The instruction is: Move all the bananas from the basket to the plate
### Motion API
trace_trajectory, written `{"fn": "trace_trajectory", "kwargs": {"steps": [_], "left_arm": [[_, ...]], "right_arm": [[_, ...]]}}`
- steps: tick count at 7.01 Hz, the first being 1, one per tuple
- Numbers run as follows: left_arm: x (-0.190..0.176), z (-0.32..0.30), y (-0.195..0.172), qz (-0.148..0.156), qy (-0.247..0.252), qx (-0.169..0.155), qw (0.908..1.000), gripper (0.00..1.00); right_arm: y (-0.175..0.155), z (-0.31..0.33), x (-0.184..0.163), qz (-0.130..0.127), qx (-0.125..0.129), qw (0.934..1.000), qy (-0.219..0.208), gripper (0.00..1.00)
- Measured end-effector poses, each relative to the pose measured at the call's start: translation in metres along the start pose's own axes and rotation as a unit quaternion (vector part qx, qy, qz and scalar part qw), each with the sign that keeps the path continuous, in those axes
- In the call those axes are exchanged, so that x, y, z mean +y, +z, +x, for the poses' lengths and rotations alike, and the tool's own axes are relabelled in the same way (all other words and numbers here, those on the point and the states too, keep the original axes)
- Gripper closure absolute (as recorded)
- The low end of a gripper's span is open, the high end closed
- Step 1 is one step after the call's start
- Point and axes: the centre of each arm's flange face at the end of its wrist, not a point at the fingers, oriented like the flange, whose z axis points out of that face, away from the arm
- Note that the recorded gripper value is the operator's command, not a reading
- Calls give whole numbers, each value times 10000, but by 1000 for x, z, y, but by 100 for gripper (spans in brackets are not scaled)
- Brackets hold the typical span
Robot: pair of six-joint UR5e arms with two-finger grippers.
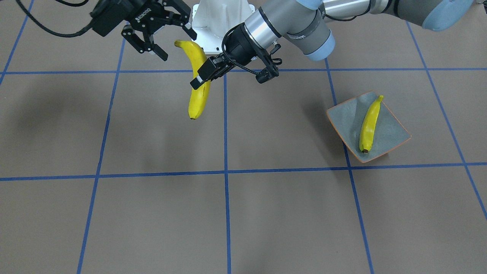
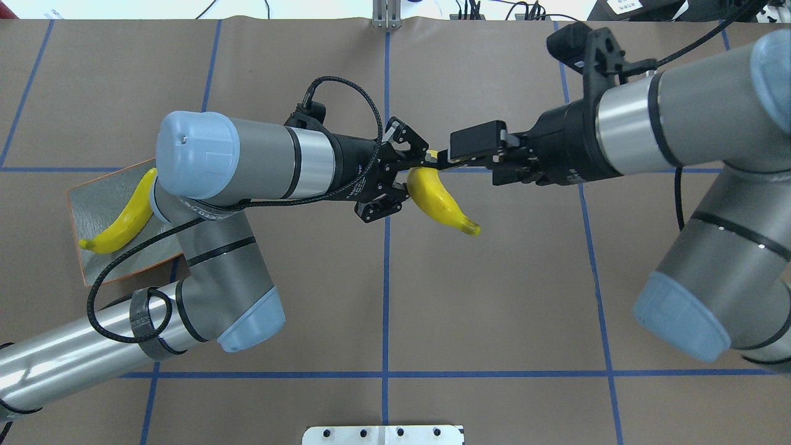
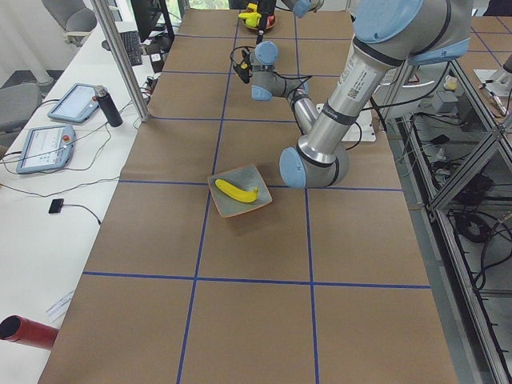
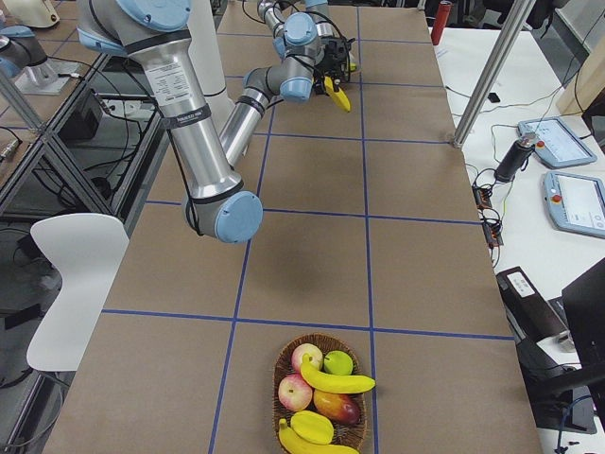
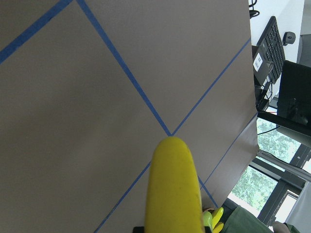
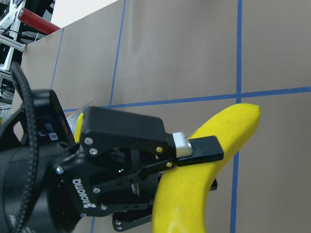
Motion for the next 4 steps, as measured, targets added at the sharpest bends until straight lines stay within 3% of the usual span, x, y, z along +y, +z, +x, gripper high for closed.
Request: {"fn": "trace_trajectory", "kwargs": {"steps": [2,4], "left_arm": [[-13,-11,-2,91,35,-71,9999,100],[-34,-38,-26,160,828,-192,9963,100]], "right_arm": [[-60,41,-48,62,153,9996,241,0],[-83,89,-74,200,470,9983,266,0]]}}
